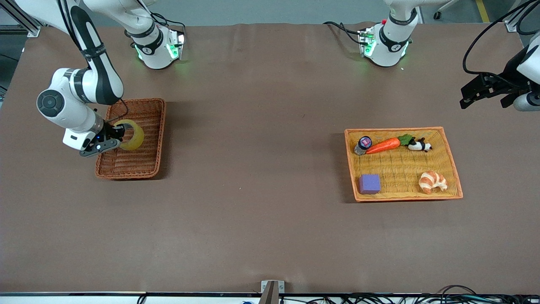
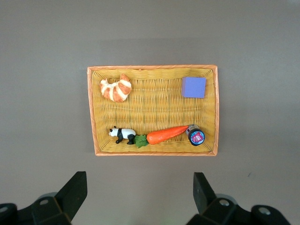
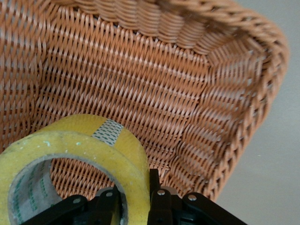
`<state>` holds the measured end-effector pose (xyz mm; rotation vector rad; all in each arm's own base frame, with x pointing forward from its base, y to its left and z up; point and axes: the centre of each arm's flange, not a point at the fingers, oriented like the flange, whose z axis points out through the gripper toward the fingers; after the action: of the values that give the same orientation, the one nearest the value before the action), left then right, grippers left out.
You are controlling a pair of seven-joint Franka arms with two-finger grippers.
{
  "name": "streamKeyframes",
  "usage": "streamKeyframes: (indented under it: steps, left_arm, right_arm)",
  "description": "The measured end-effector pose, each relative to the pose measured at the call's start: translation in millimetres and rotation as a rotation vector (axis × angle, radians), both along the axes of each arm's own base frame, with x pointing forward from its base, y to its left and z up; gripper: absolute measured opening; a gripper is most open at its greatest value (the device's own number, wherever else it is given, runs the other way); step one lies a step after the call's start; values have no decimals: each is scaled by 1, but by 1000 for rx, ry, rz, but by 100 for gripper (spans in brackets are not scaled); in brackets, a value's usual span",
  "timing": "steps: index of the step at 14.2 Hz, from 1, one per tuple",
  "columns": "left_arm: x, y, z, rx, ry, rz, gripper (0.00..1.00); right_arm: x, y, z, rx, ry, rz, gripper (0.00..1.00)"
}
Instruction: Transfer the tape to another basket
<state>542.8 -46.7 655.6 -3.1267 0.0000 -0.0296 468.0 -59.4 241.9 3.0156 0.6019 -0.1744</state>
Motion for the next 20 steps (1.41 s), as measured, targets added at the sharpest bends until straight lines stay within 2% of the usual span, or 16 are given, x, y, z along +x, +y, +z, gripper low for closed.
streamKeyframes:
  steps: [6, 7, 9, 11, 14, 15, 18, 20]
  left_arm:
    - [0, 2, -1, 0, 1, 4, 100]
    - [0, 2, -1, 0, 1, 3, 100]
    - [0, 1, -1, 0, 1, 2, 100]
    - [0, 1, -1, 0, 1, 2, 100]
    - [0, 1, -1, 0, 2, 2, 100]
    - [0, 2, -1, 0, 3, 3, 100]
    - [1, 8, -2, 0, 5, 13, 100]
    - [2, 10, -2, 0, 5, 16, 100]
  right_arm:
    - [-12, 2, -23, -4, 1, 5, 22]
    - [-13, 2, -26, -5, 5, 4, 26]
    - [-11, 2, -24, -5, 0, 3, 46]
    - [3, 1, -9, -6, -18, 0, 66]
    - [49, -9, 72, -6, 3, -67, 96]
    - [65, -13, 111, -8, -10, -93, 100]
    - [91, -26, 196, -9, -110, -169, 100]
    - [97, -23, 227, -8, -133, -229, 100]
